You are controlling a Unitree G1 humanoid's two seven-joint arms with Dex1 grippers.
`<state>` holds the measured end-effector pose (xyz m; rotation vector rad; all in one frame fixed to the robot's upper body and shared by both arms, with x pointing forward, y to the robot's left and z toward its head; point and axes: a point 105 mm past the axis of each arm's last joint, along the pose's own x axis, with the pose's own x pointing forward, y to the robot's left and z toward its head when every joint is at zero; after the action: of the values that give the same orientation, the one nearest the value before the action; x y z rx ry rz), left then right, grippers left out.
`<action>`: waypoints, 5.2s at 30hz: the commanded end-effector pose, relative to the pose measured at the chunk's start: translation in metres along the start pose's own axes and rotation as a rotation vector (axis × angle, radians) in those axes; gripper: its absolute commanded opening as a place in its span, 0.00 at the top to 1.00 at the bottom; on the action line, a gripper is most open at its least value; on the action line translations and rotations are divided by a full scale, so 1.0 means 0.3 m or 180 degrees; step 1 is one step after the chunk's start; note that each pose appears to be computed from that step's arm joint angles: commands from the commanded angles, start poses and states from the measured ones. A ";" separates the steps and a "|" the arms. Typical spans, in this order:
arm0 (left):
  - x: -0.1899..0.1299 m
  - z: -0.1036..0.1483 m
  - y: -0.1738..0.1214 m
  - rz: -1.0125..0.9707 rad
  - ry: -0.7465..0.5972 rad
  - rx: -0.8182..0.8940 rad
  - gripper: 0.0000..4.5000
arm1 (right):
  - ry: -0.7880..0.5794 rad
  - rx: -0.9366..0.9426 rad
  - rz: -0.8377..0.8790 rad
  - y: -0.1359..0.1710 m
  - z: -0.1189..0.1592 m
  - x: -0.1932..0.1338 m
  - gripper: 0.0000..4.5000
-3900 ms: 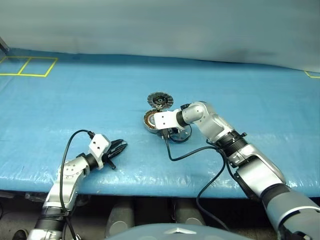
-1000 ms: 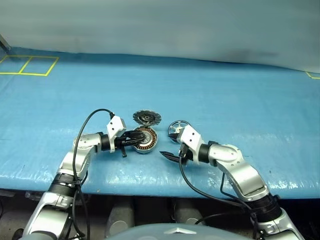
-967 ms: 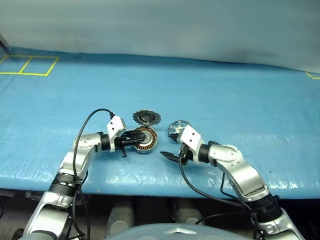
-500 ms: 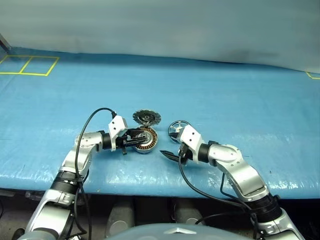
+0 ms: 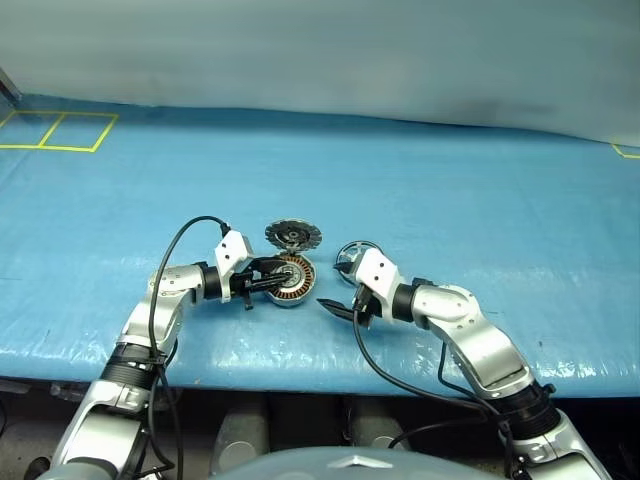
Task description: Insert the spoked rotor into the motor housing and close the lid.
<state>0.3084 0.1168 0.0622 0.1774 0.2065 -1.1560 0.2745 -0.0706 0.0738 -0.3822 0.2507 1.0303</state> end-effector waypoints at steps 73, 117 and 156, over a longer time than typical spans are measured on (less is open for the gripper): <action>0.005 0.017 -0.026 -0.0009 0.0133 -0.0086 0.99 | -0.0066 -0.0190 -0.0083 -0.012 0.026 0.014 0.15; -0.024 0.133 0.021 0.0361 -0.0461 -0.0213 0.99 | -0.0299 -0.0141 -0.0131 -0.021 0.068 0.022 0.15; -0.100 0.024 -0.109 0.0389 -0.0390 -0.0407 1.00 | 0.0562 -0.0148 -0.0888 -0.204 -0.061 -0.082 0.36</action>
<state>0.2673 0.1321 0.0624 -0.0235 0.2172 -1.0089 0.3151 -0.1246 0.0736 -0.5171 0.3345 0.7374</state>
